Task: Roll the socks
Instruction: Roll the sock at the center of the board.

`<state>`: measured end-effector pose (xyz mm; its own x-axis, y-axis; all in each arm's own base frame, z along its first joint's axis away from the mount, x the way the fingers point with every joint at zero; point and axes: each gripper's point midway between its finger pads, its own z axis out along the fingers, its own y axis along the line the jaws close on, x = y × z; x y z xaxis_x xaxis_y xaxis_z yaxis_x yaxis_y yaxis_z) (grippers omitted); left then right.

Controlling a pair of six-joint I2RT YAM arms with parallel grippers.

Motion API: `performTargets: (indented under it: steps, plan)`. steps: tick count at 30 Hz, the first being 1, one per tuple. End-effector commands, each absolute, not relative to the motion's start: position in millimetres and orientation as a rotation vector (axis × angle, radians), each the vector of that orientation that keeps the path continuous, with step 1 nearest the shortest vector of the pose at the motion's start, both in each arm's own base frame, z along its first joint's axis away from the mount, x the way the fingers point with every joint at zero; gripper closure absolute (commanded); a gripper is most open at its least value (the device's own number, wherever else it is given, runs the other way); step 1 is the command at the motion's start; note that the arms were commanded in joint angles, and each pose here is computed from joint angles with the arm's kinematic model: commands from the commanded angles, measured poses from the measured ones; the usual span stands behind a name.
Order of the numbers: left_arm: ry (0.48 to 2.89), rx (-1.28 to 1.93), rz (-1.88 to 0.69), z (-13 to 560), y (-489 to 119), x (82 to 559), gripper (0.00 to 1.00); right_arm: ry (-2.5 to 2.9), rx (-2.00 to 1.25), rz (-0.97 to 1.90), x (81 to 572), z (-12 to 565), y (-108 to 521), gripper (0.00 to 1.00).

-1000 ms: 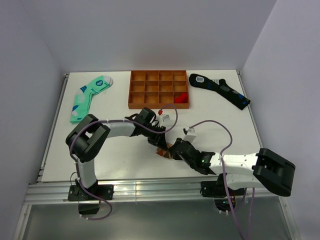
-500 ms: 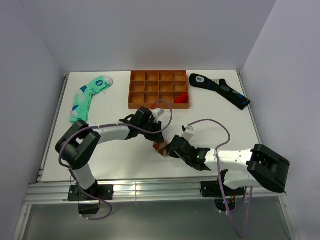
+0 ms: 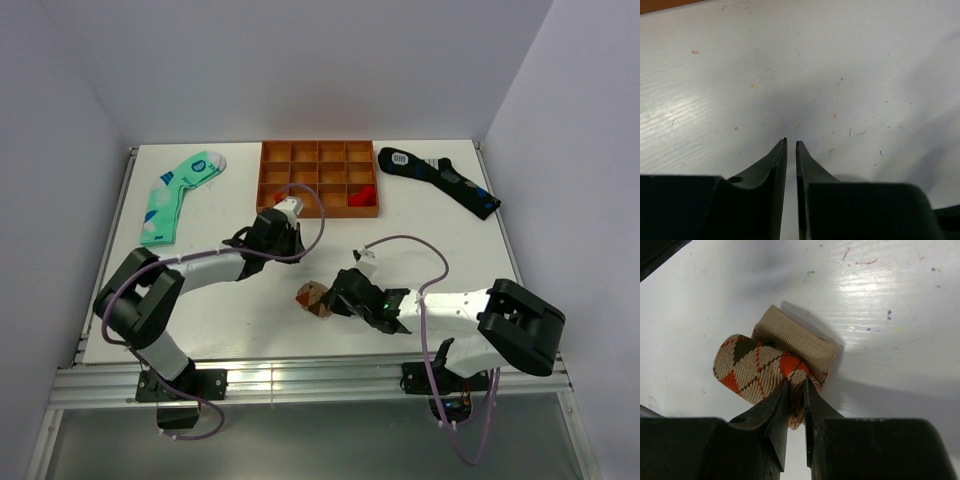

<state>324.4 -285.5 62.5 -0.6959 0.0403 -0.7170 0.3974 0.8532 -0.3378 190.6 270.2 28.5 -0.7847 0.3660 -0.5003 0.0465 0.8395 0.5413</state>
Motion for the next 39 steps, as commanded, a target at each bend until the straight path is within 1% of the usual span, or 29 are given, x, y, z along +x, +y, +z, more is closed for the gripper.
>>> performTargets:
  steps: [1,3,4,7,11,13,14,20,22,28,32,33,35,36,37,38,39]
  plan:
    - [2.142,0.243,-0.675,108,-284,327,0.81,2.662,0.184,0.350,150,-31,220,1.00]
    - [2.139,0.206,-0.647,101,-272,321,0.80,2.662,0.184,0.350,152,-30,223,1.00]
    - [2.111,0.187,-0.663,110,-270,318,0.79,2.673,0.177,0.331,150,-32,222,1.00]
    - [2.090,0.183,-0.671,106,-265,302,0.76,2.687,0.154,0.281,152,-33,221,1.00]
    - [2.102,0.218,-0.653,86,-267,277,0.78,2.699,0.107,0.229,156,-33,223,1.00]
    - [2.058,0.216,-0.689,92,-271,272,0.77,2.712,0.070,0.200,157,-34,224,1.00]
    - [2.062,0.224,-0.692,87,-268,265,0.77,2.714,0.061,0.194,158,-34,225,1.00]
    - [2.009,0.176,-0.680,96,-255,260,0.71,2.729,0.019,0.145,162,-34,223,1.00]
    - [2.009,0.127,-0.653,97,-246,259,0.70,2.724,0.018,0.129,165,-31,223,1.00]
    - [2.027,-0.081,-0.610,101,-227,253,0.69,2.724,0.022,0.115,169,-28,227,1.00]
    - [2.058,-0.169,-0.570,99,-228,241,0.68,2.728,0.029,0.113,171,-28,230,1.00]
    - [2.098,-0.221,-0.548,91,-225,235,0.68,2.730,0.033,0.110,170,-29,229,1.00]
    - [2.084,-0.292,-0.530,92,-226,230,0.67,2.730,0.035,0.111,171,-28,230,1.00]
    - [2.086,-0.385,-0.551,91,-226,225,0.66,2.733,0.038,0.107,170,-29,230,1.00]
    - [2.098,-0.383,-0.556,87,-230,213,0.64,2.734,0.040,0.108,171,-29,231,1.00]
    - [2.063,-0.428,-0.551,90,-228,212,0.61,2.736,0.037,0.111,170,-29,232,1.00]
    - [2.053,-0.473,-0.604,92,-234,206,0.53,2.740,0.040,0.107,170,-30,232,1.00]
